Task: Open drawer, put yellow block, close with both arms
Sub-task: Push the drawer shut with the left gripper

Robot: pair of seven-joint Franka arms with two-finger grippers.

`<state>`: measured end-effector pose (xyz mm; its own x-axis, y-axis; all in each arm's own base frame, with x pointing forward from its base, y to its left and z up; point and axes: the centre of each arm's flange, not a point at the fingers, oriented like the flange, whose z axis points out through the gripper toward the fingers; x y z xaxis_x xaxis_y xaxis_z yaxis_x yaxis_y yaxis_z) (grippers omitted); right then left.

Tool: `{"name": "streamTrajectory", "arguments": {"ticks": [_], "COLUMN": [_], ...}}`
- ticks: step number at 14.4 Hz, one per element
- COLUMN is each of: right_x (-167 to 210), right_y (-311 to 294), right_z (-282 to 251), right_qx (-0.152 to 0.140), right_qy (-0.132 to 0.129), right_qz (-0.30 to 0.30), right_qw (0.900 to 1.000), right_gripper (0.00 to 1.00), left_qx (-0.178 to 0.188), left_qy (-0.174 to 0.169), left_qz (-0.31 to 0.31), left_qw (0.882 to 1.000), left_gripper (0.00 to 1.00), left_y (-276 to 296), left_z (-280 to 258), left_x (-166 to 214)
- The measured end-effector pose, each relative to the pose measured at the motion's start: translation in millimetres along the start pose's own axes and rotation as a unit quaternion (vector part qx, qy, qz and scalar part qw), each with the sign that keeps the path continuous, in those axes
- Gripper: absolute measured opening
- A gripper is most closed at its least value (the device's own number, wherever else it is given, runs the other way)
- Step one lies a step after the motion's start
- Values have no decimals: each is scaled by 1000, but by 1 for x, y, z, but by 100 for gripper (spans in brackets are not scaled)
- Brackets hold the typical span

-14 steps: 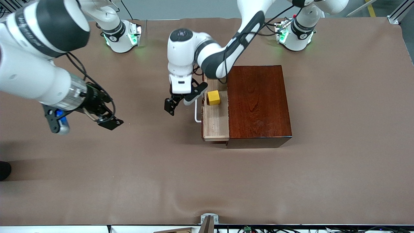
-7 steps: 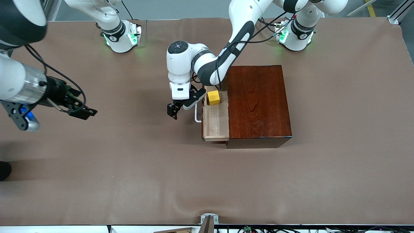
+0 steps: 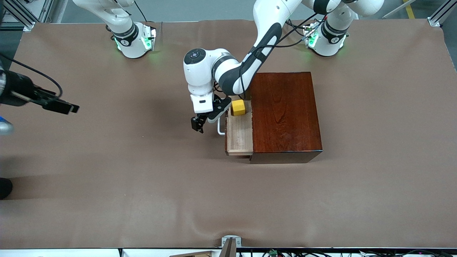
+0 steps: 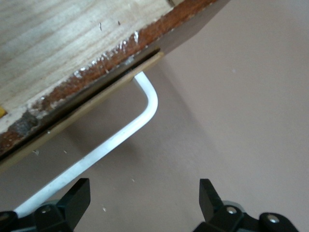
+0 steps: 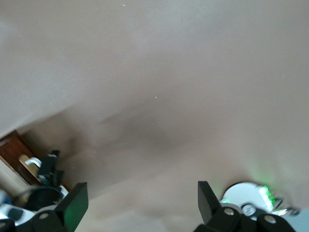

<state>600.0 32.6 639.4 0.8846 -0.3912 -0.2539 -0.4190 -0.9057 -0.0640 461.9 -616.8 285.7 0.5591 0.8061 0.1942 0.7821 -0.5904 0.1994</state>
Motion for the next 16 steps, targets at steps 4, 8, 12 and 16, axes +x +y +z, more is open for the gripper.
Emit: {"name": "streamTrajectory", "arguments": {"ticks": [4, 8, 12, 16], "right_x": [-14, -19, -30, -50], "right_y": [12, 15, 17, 22], "right_z": [-11, -13, -10, -4], "right_qx": [-37, -38, -32, -36], "right_qy": [5, 15, 43, 64], "right_qz": [-103, -205, -233, -262], "right_qw": [994, 978, 971, 962], "right_gripper": [100, 100, 100, 100], "left_qx": [39, 67, 117, 164], "left_qy": [25, 39, 62, 84], "left_qz": [-6, -11, -18, -28], "left_qw": [999, 997, 991, 982], "left_gripper": [100, 100, 100, 100], "left_y": [-4, -8, -18, -30], "left_z": [2, 6, 15, 24], "left_x": [14, 23, 37, 46]}}
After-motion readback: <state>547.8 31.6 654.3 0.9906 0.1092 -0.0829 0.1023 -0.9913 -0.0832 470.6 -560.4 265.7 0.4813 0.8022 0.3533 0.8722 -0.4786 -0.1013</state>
